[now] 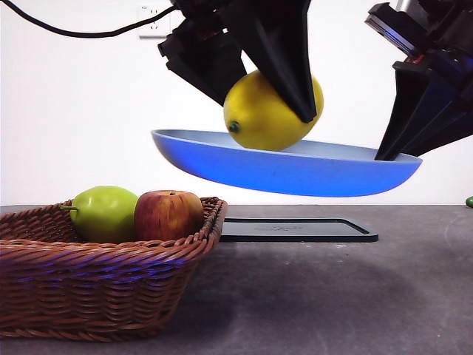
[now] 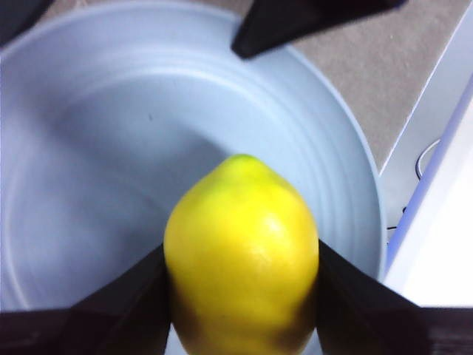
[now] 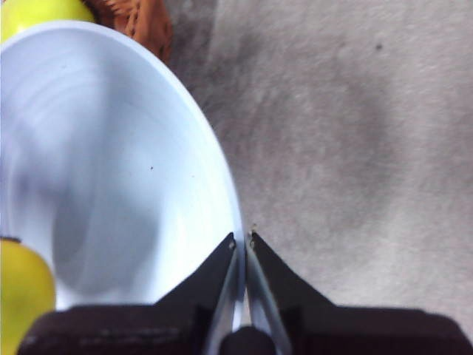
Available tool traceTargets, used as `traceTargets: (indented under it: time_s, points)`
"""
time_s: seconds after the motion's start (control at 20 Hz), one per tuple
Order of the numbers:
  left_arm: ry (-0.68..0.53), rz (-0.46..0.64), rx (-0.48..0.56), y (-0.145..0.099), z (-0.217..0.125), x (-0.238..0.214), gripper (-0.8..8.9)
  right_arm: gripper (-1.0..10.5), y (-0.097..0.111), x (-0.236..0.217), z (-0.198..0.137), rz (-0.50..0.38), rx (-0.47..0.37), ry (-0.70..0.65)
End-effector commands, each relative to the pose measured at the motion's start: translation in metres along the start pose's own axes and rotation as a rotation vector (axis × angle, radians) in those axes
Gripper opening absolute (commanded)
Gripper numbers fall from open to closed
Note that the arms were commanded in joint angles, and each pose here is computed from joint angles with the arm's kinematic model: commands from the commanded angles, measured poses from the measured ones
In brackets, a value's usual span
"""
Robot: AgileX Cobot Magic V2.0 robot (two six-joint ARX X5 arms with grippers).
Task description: Take the lemon from the basket,put the lemon in the plate,hand out the plate
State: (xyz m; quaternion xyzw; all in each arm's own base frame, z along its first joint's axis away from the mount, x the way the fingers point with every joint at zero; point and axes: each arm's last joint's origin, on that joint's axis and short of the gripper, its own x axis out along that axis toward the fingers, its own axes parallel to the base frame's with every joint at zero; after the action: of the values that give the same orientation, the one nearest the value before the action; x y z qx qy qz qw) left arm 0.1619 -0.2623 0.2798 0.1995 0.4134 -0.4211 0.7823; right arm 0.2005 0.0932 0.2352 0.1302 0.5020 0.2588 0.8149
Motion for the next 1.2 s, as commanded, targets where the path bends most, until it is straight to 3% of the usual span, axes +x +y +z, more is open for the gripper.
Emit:
traceTargets:
  time_s: [0.05, 0.45, 1.0, 1.2]
  points:
    - [-0.017, 0.004, 0.024, -0.004, 0.004, 0.000, 0.12, 0.0, 0.007, 0.001, 0.004, 0.023, -0.015, -0.002]
    - [0.027, 0.045, 0.025, -0.003, 0.002, 0.010, 0.19, 0.0, 0.010, 0.002, 0.000, 0.027, -0.024, 0.029]
    - [0.041, 0.045, 0.021, -0.003, 0.002, 0.015, 3.20, 0.0, 0.010, 0.002, -0.001, 0.025, -0.028, 0.038]
    - [0.021, 0.039, -0.007, -0.004, 0.003, 0.015, 3.42, 0.0, 0.010, 0.002, -0.001, 0.025, -0.029, 0.038]
